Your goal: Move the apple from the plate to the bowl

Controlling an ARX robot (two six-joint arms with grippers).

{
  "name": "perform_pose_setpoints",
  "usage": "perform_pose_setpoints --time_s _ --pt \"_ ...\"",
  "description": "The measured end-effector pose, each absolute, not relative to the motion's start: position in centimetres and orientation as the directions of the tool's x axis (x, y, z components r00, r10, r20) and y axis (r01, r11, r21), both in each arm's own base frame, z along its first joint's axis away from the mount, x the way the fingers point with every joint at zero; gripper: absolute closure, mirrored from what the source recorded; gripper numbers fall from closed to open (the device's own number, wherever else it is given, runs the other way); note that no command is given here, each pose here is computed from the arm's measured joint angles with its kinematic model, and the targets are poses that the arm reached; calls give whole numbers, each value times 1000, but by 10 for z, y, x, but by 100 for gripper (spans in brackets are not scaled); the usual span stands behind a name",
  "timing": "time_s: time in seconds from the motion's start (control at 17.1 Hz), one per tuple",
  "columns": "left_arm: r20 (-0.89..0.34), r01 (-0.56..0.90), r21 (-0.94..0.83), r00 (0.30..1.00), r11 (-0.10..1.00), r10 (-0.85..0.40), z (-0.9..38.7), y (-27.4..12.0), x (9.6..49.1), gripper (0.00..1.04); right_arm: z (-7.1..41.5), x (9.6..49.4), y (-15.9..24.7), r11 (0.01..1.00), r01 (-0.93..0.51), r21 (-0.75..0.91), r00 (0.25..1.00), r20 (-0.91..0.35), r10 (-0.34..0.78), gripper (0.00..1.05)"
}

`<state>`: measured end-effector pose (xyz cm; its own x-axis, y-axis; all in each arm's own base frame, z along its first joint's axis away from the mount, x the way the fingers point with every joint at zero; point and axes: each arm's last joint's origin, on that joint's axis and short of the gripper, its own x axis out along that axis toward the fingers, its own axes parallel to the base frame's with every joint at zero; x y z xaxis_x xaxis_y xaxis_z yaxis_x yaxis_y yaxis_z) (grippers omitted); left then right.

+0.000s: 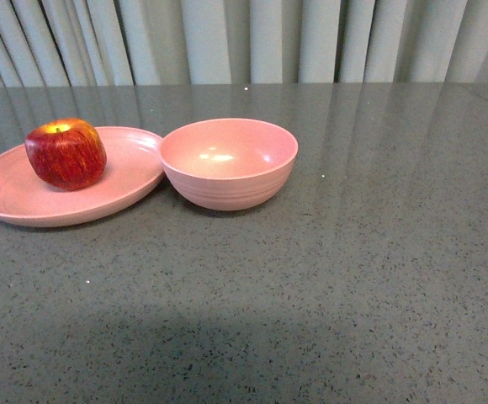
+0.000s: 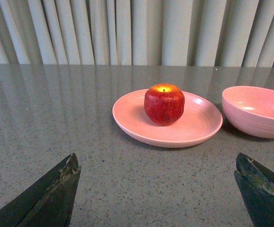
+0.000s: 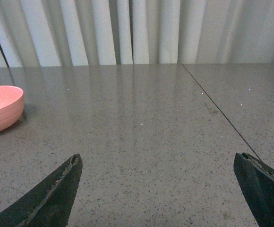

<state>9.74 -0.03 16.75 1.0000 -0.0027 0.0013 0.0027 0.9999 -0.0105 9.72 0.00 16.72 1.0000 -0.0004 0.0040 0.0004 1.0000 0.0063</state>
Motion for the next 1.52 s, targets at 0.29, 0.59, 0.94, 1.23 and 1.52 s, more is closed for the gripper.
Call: perform_pose_setpoints --time_s 0.29,0.59,0.94,1.23,1.52 --pt "-164 -51 -37 986 998 44 165 -1 97 7 167 97 0 1000 0 6 1000 3 0 7" --pt "-347 -143 -77 932 987 108 180 -4 103 7 167 97 0 1000 0 5 1000 4 0 7" --pt "-206 -37 -40 978 999 28 241 -6 167 7 167 97 0 1000 0 5 1000 4 0 7" --pt "-323 48 -14 945 999 -50 258 -16 257 7 167 97 0 1000 0 6 1000 4 0 7" --pt "-489 38 0 872 999 -33 242 -25 341 7 167 97 0 1000 0 5 1000 4 0 7"
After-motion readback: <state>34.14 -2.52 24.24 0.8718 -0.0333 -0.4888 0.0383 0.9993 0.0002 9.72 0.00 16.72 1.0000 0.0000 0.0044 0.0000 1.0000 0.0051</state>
